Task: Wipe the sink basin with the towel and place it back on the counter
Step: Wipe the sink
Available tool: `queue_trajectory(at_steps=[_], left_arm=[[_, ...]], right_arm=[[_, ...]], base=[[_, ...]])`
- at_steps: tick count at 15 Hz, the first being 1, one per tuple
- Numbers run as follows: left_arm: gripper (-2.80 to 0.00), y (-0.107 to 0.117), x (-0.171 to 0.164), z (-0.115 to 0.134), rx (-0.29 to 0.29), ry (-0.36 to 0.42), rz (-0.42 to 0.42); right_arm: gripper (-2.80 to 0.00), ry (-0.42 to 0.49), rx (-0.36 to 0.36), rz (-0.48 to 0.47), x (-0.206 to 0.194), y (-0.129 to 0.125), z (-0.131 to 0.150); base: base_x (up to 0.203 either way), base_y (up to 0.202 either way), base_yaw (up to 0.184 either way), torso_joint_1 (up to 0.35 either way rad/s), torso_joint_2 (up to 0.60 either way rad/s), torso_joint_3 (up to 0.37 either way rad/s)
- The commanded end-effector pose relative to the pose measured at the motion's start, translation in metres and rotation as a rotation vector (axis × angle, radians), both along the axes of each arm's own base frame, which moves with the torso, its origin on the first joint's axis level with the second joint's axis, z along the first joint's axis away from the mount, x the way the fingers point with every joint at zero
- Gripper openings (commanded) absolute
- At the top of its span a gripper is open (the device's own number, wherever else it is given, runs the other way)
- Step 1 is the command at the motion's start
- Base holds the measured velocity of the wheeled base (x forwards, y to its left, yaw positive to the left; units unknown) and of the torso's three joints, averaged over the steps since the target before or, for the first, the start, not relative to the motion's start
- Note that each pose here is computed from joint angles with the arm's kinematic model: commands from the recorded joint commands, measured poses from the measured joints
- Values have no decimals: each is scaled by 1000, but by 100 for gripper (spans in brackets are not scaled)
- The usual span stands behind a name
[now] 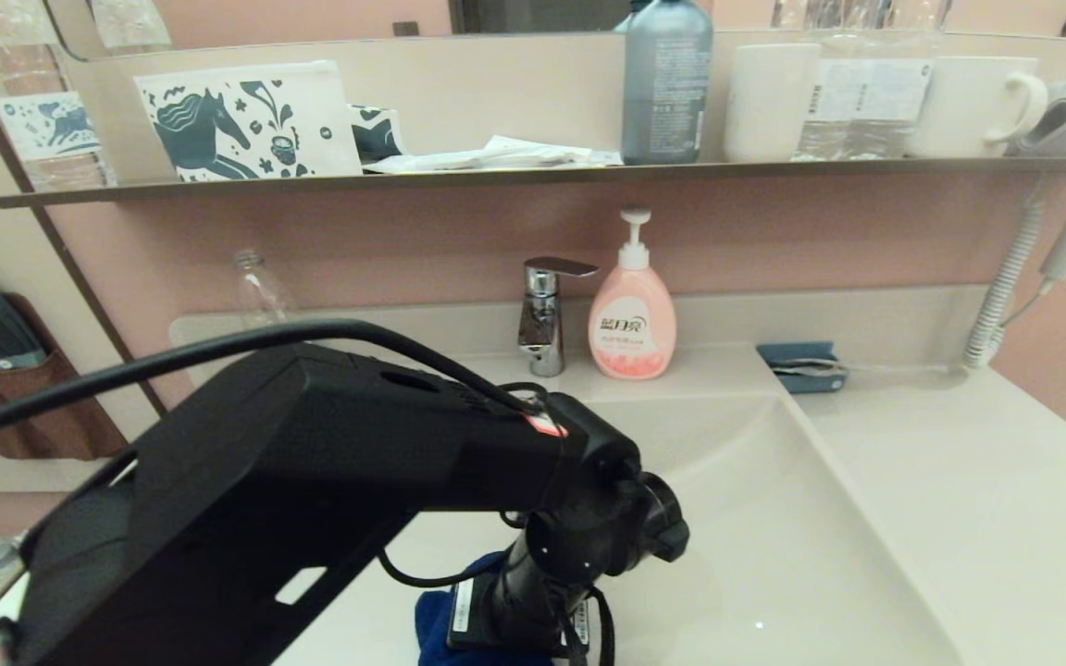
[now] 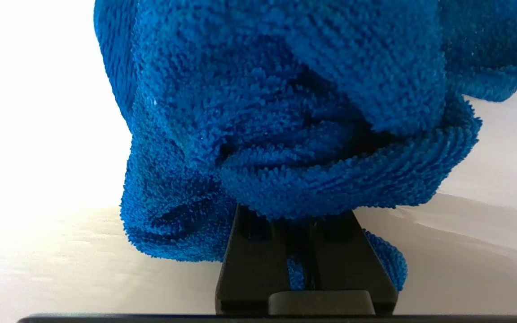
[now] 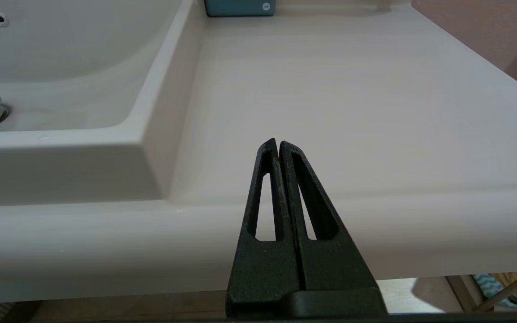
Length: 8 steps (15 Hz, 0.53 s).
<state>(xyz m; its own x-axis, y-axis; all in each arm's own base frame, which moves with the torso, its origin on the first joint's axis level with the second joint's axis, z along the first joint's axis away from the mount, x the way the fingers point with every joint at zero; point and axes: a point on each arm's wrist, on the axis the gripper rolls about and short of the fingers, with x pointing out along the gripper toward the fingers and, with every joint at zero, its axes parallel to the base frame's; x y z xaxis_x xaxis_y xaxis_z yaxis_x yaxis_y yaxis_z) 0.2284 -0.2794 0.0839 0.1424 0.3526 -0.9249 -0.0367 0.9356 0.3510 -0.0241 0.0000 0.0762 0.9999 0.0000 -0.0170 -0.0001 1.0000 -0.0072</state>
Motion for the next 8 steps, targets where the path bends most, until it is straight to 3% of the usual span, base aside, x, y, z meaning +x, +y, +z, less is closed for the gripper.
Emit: queue_trajectory(at_steps=[1,5,8], left_arm=[[-280,34,8,13,-5,-4,52],[-280,83,7,19,23,42,44],[-280,107,6,24,61,59,19]], right_arm=[[-280,1,0,0,0,0,0],[-280,1,0,0,0,0,0],[-280,1,-1,0,0,0,0]], base=[[0,0,0,0,0,0],[0,0,0,0,0,0],[0,0,0,0,0,0]])
